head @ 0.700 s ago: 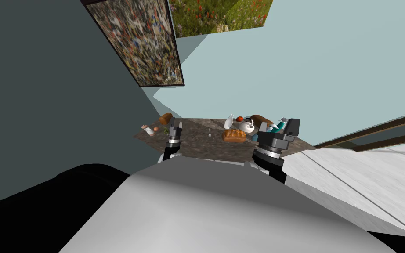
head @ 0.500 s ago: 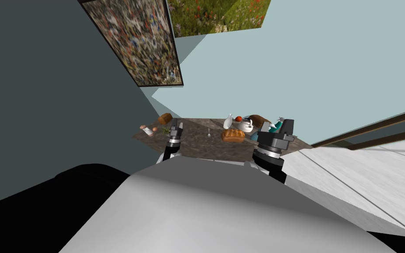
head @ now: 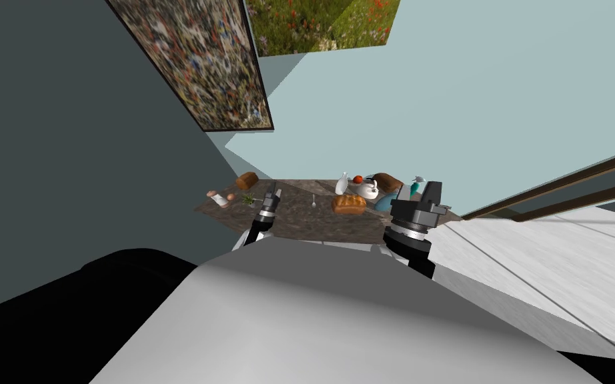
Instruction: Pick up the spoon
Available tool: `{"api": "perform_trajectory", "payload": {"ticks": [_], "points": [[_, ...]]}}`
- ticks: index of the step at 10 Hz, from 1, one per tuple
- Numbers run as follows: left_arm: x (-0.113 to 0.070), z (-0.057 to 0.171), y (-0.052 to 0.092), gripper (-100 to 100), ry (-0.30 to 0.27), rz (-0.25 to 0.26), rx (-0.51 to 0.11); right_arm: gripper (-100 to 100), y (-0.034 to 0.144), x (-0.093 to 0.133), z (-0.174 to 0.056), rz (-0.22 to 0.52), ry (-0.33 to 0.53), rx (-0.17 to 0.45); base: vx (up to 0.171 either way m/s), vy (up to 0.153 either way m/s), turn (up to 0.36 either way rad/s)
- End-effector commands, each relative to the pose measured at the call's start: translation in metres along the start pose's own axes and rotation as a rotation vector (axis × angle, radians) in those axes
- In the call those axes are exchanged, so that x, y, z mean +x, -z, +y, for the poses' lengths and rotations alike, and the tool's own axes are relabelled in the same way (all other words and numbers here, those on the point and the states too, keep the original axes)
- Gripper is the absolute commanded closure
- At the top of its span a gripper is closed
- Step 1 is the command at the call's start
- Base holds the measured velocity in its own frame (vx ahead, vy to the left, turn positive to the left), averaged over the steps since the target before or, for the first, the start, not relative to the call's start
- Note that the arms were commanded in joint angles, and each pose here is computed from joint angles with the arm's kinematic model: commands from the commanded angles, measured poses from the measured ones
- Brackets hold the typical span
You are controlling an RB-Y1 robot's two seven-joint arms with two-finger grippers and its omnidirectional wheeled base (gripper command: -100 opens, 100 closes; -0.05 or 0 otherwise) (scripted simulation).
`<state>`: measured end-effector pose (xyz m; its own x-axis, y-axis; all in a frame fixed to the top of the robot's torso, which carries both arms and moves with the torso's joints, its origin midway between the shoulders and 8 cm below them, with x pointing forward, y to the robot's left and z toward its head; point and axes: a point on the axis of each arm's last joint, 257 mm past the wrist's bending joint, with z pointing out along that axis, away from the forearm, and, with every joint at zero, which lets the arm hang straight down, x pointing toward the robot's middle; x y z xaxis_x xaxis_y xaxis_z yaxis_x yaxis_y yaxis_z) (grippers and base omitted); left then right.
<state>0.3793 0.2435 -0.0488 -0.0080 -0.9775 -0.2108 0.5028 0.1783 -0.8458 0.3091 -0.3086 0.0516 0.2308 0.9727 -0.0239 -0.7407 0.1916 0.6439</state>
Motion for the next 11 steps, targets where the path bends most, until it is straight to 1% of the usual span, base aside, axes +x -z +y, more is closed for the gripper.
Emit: {"api": "perform_trajectory", "payload": {"ticks": [1, 2, 4, 5, 6, 7, 8, 9, 10, 11], "points": [[0.004, 0.018, 0.0, -100, -0.013, 0.04, -0.05, 0, 0.0, 0.0, 0.0, 0.0, 0.0, 0.0, -0.006, -0.062, -0.083], [0.005, 0.018, 0.0, -100, -0.02, 0.05, -0.051, 0, 0.0, 0.0, 0.0, 0.0, 0.0, 0.0, -0.003, -0.044, -0.023], [0.009, 0.043, 0.001, -100, -0.043, 0.104, -0.123, 0, 0.0, 0.0, 0.0, 0.0, 0.0, 0.0, -0.017, -0.059, -0.079], [0.009, 0.044, 0.002, -100, -0.057, 0.122, -0.124, 0, 0.0, 0.0, 0.0, 0.0, 0.0, 0.0, -0.018, -0.055, -0.021], [0.01, 0.058, 0.003, -100, -0.073, 0.149, -0.163, 0, 0.0, 0.0, 0.0, 0.0, 0.0, 0.0, -0.012, -0.052, -0.068], [0.01, 0.058, 0.003, -100, -0.08, 0.158, -0.164, 0, 0.0, 0.0, 0.0, 0.0, 0.0, 0.0, -0.006, -0.04, -0.028], [0.01, 0.072, 0.005, -100, -0.098, 0.184, -0.206, 0, 0.0, 0.0, 0.0, 0.0, 0.0, 0.0, -0.004, -0.05, -0.057], [0.01, 0.072, 0.006, -100, -0.106, 0.194, -0.206, 0, 0.0, 0.0, 0.0, 0.0, 0.0, 0.0, -0.002, -0.043, -0.037], [0.009, 0.087, 0.009, -100, -0.128, 0.222, -0.25, 0, 0.0, 0.0, 0.0, 0.0, 0.0, 0.0, -0.018, -0.051, -0.068], [0.009, 0.087, 0.009, -100, -0.134, 0.228, -0.251, 0, 0.0, 0.0, 0.0, 0.0, 0.0, 0.0, -0.015, -0.043, -0.036]]}}
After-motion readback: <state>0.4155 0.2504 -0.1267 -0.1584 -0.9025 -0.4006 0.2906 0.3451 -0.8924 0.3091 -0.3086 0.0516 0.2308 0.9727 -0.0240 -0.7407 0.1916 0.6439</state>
